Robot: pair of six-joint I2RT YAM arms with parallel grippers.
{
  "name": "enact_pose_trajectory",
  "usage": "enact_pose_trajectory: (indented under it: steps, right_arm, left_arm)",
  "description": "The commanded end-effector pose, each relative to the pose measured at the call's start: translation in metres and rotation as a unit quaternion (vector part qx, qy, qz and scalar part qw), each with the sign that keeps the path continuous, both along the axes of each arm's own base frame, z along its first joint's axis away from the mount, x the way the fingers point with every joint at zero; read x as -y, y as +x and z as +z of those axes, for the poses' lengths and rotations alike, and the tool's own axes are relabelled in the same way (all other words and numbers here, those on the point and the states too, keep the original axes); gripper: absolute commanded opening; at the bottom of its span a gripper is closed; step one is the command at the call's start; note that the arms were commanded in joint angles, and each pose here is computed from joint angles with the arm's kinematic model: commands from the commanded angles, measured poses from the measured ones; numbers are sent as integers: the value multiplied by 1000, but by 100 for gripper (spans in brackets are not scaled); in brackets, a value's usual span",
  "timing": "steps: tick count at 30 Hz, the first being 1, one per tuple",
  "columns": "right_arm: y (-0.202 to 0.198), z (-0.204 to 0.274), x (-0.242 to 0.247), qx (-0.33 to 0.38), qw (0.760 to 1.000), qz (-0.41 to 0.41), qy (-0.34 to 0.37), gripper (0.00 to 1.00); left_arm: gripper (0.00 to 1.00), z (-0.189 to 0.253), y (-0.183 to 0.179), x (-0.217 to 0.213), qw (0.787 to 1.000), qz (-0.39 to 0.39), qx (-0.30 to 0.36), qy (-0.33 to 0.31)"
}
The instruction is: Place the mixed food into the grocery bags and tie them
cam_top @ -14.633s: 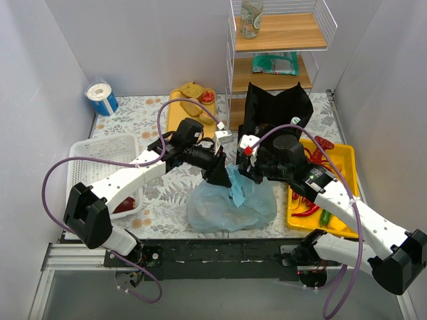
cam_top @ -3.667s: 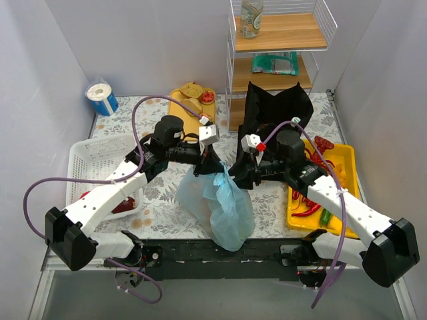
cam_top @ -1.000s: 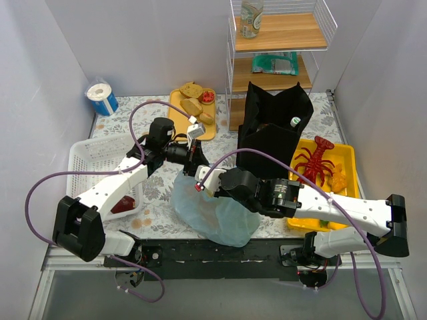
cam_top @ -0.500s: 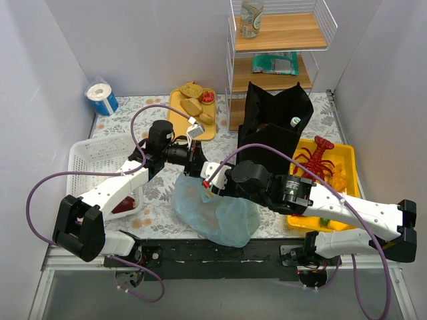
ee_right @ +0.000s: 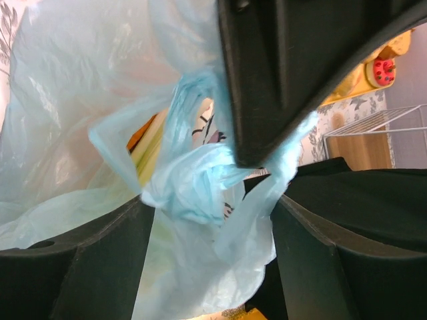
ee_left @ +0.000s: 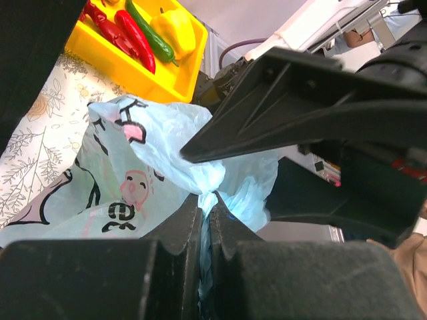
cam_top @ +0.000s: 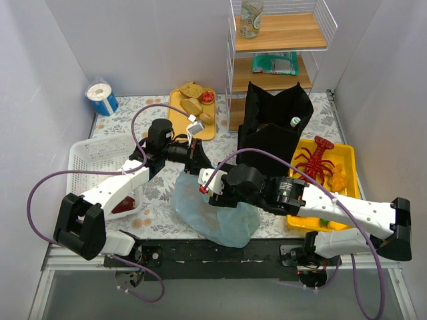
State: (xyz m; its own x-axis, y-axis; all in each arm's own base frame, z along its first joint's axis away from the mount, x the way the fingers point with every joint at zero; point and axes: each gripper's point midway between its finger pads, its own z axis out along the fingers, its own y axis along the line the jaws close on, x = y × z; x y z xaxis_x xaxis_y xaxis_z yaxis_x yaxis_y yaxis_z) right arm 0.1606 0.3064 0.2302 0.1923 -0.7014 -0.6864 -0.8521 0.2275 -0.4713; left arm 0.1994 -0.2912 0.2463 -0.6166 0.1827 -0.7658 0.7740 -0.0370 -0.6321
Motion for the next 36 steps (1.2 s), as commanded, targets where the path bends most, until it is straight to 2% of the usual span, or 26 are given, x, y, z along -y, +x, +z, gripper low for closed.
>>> enact_pose_trajectory:
  steps: [1, 5, 7, 10, 11, 15, 17, 22, 23, 24, 28, 36]
  right_arm:
    - [3, -8, -1, 5, 1000, -4, -7, 78]
    - [20, -7, 7, 39, 998, -50, -14, 79]
    - [27, 0, 10, 56, 996, -69, -7, 76]
    - [26, 10, 8, 66, 996, -61, 11, 62]
    - [25, 13, 6, 64, 996, -54, 19, 52]
    - [20, 18, 1, 50, 998, -33, 34, 32]
    - [19, 17, 0, 41, 998, -28, 35, 21]
    - [15, 14, -2, 19, 999, -15, 37, 20]
    - [16, 14, -2, 17, 999, -16, 37, 21]
    - [16, 13, -2, 15, 999, -18, 37, 21]
    - [16, 13, -3, 3, 999, -16, 44, 19]
    - [19, 26, -4, -9, 998, -20, 61, 17]
  left_arm:
    - [0, 9, 1, -3, 1000, -6, 7, -12]
    - [0, 10, -1, -4, 1000, -14, 8, -16]
    - [0, 10, -3, -4, 1000, -22, 6, -18]
    - [0, 11, -8, -6, 999, -34, 6, -21]
    - [0, 11, -12, -7, 999, -46, 3, -25]
    - [0, 13, -20, -8, 997, -70, -2, -31]
    - [4, 14, -23, -7, 996, -77, 1, -33]
    - [15, 16, -28, -6, 996, -87, 5, -37]
    - [18, 15, -28, -5, 995, -88, 4, -36]
    - [27, 16, -29, -5, 995, -90, 4, -37]
    - [39, 13, -34, 0, 995, -97, 1, -34]
    - [40, 6, -32, 7, 996, -81, 8, -19]
